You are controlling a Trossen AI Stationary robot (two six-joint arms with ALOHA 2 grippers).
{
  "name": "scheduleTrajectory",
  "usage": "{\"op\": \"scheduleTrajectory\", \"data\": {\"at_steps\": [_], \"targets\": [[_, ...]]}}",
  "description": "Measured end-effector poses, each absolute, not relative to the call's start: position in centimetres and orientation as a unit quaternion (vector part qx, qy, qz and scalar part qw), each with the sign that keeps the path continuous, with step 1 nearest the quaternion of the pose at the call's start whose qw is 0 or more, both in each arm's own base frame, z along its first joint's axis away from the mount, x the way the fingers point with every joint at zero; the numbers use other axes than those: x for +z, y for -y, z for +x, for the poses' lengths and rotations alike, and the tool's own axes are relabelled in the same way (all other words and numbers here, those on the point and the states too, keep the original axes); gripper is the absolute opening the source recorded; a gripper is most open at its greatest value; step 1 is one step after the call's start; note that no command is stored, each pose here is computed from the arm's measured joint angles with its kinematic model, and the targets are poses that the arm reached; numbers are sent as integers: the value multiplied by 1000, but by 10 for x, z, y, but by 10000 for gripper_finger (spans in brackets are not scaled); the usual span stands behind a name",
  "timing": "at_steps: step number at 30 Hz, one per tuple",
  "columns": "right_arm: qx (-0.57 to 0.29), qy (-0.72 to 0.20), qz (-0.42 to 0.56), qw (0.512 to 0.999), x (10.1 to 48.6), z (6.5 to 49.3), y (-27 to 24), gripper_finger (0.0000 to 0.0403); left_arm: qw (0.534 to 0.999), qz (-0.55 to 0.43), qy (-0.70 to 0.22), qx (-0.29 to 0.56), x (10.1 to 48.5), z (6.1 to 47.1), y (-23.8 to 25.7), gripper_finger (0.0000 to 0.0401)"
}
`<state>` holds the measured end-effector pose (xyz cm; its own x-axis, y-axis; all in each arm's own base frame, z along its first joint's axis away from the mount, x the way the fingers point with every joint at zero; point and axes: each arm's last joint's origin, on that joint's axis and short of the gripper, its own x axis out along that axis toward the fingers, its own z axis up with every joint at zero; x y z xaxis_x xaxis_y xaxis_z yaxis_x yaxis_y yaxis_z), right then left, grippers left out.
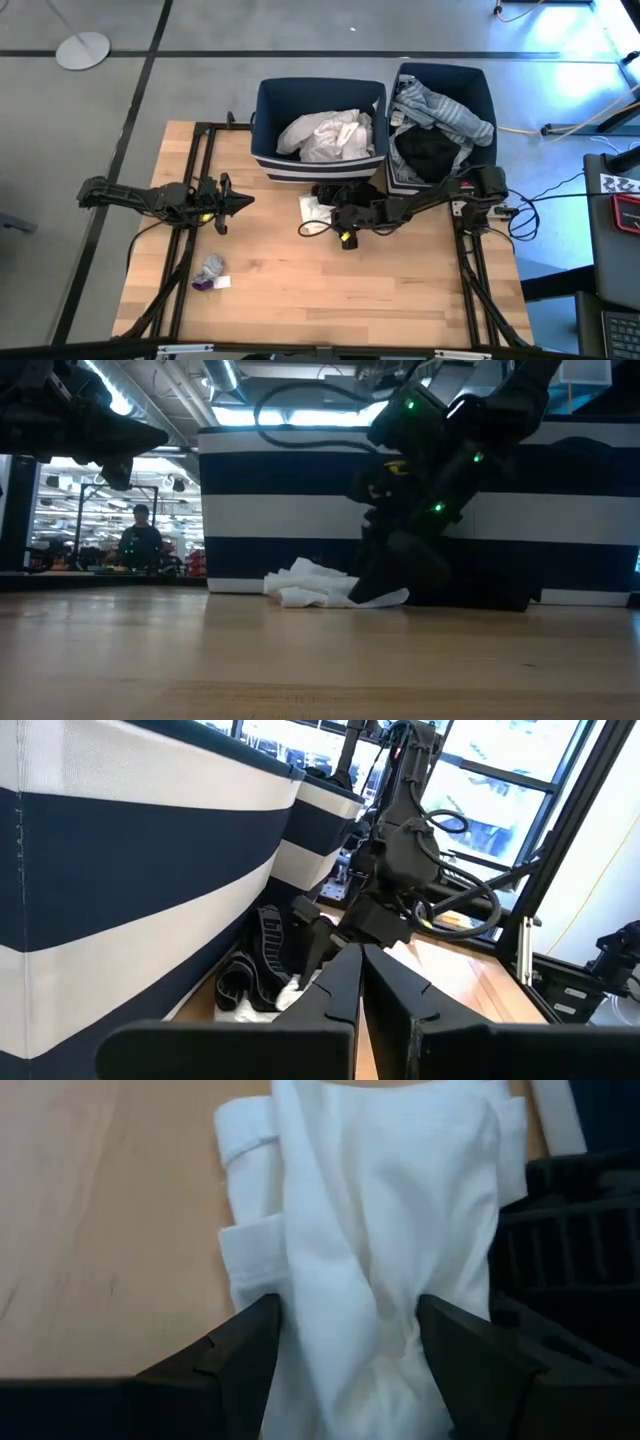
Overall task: Sort clothes
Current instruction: Put the white underwear into the left blue laundry organizer
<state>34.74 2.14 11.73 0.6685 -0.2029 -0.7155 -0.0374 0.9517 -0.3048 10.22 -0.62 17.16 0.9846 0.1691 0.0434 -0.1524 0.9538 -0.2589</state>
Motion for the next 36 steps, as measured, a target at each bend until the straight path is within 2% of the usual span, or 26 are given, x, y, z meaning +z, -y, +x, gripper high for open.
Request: {"op": "scheduleTrajectory", "data": {"at_steps": [3,6,8,13,15,20,23,26,32,36], "targets": [[-56,-407,-129,903,112,350,-15,236,988,-128,32,81,172,102,6,4],[-58,-409,-125,902,108,351,-15,205,988,-128,32,82,172,102,6,4],[-59,-411,-126,901,108,350,-15,166,988,-128,32,81,172,102,6,4],[-65,-406,-132,902,107,351,-15,37,988,-128,32,81,172,102,6,4],[-64,-406,-132,902,107,351,-15,13,988,-128,32,82,172,102,6,4],[-59,-397,-129,907,113,350,-22,32,988,-128,33,81,172,102,6,4],[-52,-384,-143,911,125,349,-33,18,988,-128,34,81,172,102,6,4],[-48,-355,-166,919,146,350,-44,8,988,-129,34,81,172,102,6,4],[-66,-321,-212,921,192,350,-64,22,988,-128,34,81,172,102,6,4],[-73,-296,-247,920,228,350,-74,10,988,-128,34,81,172,102,6,4]]}}
